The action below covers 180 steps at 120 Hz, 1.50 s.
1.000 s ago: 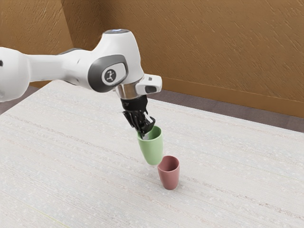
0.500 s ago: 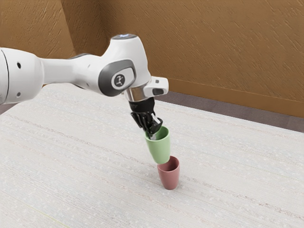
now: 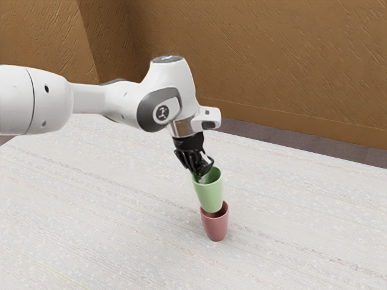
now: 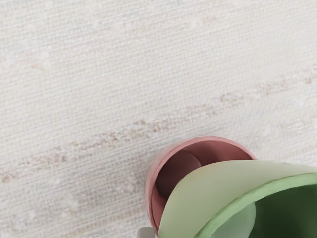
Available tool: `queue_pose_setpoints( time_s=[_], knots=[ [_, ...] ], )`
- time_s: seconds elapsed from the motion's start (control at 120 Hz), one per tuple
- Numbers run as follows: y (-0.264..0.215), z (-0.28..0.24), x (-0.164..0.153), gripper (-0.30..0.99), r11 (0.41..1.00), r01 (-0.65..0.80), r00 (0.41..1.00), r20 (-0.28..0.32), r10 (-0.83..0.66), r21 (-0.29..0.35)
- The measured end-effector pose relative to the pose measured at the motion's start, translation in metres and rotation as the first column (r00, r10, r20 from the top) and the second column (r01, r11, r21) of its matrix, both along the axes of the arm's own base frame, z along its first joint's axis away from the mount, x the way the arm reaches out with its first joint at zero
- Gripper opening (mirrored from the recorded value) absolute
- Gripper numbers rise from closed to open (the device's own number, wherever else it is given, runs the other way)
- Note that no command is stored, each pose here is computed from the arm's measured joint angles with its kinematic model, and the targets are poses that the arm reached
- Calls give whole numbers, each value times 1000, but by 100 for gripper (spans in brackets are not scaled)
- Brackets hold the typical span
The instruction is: Place the left cup onto the right cup
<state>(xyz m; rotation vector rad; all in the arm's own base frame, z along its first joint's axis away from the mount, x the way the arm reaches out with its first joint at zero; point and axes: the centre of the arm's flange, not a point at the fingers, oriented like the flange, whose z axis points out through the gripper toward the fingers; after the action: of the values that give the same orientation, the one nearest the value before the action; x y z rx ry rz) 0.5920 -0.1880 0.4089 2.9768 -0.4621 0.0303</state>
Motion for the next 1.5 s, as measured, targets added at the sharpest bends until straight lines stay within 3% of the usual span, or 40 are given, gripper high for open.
queue_pose_setpoints(
  time_s=[0.533, 0.642, 0.808, 0.967, 1.183, 1.5],
  knots=[
    [0, -26, 6, -7, 1000, -9, 1000, -15, 9, 1],
    [0, -28, 6, 2, 1000, -8, 1000, -18, 8, -2],
    [0, -29, 7, 35, 1000, -8, 1000, -19, 8, -6],
    [-2, -27, 6, 53, 1000, -5, 1000, -17, 5, -9],
    [-1, -16, 5, 63, 1000, -2, 1000, -3, 2, -14],
    [1, 27, -6, 68, 1000, 8, 1000, 30, -8, -20]
  ],
)
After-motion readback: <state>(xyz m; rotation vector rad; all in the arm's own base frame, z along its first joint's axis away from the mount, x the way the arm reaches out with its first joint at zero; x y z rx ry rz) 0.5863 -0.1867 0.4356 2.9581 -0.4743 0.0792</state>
